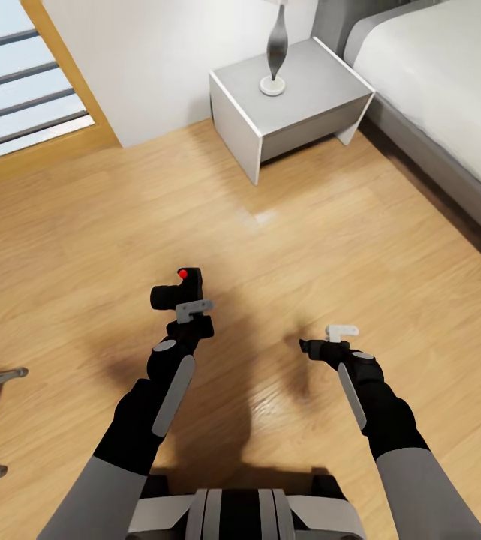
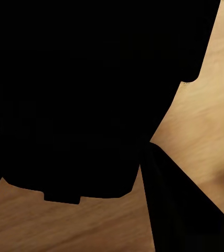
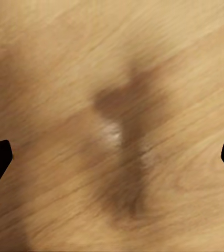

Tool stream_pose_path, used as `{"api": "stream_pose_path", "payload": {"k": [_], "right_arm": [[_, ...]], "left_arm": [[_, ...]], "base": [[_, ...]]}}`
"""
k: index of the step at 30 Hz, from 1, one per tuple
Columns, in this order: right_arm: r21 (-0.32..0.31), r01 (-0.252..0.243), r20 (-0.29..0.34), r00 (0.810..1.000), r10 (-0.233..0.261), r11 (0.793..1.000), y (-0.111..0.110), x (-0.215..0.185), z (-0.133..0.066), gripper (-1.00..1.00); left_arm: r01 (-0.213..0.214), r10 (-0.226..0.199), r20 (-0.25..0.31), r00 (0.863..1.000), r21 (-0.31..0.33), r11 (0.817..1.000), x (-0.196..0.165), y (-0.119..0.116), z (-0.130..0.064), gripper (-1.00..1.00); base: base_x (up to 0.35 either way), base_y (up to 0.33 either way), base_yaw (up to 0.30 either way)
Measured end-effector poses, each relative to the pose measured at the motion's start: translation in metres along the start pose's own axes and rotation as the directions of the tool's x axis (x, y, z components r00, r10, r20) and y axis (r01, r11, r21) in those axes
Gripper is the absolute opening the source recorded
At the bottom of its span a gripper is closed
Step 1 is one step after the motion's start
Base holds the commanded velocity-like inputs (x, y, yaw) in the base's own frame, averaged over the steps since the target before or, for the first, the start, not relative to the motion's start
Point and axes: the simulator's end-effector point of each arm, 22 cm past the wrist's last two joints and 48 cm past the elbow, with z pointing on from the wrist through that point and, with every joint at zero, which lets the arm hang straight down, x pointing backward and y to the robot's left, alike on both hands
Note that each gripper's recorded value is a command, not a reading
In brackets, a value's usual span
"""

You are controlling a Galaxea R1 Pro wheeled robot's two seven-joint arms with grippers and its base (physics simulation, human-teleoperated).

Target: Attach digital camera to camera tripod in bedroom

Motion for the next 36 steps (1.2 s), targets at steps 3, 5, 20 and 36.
{"api": "stream_pose_path", "payload": {"k": [3,5,20,36], "right_arm": [[0.0,0.0,0.005,1.0,0.0,1.0,0.001,-0.006,-0.007,1.0],[0.0,0.001,0.008,1.0,-0.001,1.0,0.001,-0.009,-0.012,1.0],[-0.003,-0.001,0.029,1.0,0.001,1.0,0.005,-0.034,-0.045,1.0],[-0.003,0.001,0.052,0.999,-0.001,1.0,0.006,-0.047,-0.054,1.0]], "left_arm": [[0.0,0.0,0.003,1.0,0.001,1.0,-0.006,-0.001,-0.006,-1.0],[0.0,0.0,0.006,1.0,0.001,1.0,-0.01,-0.002,-0.01,-1.0],[0.0,0.0,0.026,1.0,0.004,1.0,-0.039,-0.008,-0.04,-1.0],[-0.003,0.003,0.056,0.998,0.006,1.0,-0.054,-0.009,-0.049,-1.0]], "base": [[0.0,0.0,0.0],[0.0,0.0,0.0],[0.0,0.0,0.0],[0.0,0.0,0.0]]}}
